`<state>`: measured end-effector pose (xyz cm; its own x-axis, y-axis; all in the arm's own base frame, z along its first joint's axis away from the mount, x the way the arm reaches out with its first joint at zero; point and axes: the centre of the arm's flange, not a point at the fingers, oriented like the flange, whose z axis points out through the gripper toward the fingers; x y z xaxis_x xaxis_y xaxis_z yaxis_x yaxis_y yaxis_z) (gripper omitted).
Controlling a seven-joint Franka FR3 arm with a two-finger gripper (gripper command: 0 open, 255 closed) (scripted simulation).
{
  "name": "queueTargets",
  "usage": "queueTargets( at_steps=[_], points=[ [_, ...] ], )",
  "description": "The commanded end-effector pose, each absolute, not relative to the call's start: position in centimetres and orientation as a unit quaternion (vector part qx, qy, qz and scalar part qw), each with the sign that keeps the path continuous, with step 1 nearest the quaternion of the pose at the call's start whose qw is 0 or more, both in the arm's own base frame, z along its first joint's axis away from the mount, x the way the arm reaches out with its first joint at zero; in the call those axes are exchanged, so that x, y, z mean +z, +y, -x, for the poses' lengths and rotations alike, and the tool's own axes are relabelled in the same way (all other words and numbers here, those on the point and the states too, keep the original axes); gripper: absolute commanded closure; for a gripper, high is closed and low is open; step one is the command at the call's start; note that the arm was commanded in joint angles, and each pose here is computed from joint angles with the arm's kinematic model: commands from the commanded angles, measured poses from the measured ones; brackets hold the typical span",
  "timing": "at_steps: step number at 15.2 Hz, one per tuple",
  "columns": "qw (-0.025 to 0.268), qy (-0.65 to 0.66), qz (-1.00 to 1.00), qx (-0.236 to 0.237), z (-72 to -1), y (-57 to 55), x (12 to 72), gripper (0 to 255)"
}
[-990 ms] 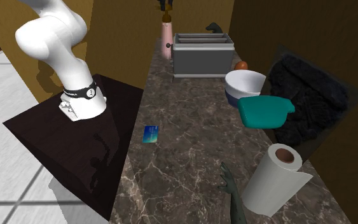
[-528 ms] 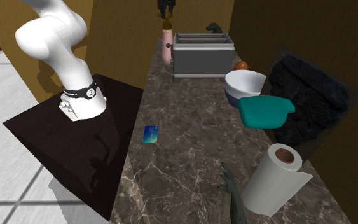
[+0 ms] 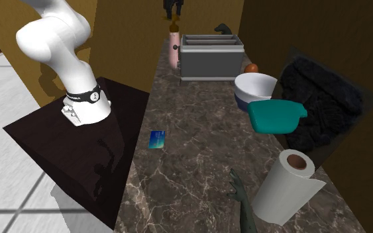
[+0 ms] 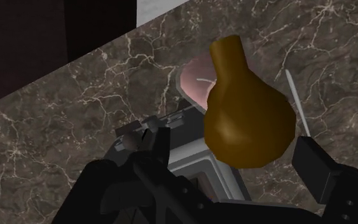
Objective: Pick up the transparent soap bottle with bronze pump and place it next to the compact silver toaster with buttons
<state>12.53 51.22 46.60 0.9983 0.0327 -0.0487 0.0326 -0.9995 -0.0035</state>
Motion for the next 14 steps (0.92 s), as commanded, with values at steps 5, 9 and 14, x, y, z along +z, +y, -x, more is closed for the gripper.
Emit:
queueTargets(
  at_steps=[5,9,14],
  points=[
    [0.001,-0.016,1.000,0.024,-12.6,51.2,47.9,0],
    [0.001,-0.016,1.000,0.024,-12.8,51.2,51.6,0],
    [0.001,-0.016,1.000,0.024,-12.8,51.2,51.6,0]
  ],
)
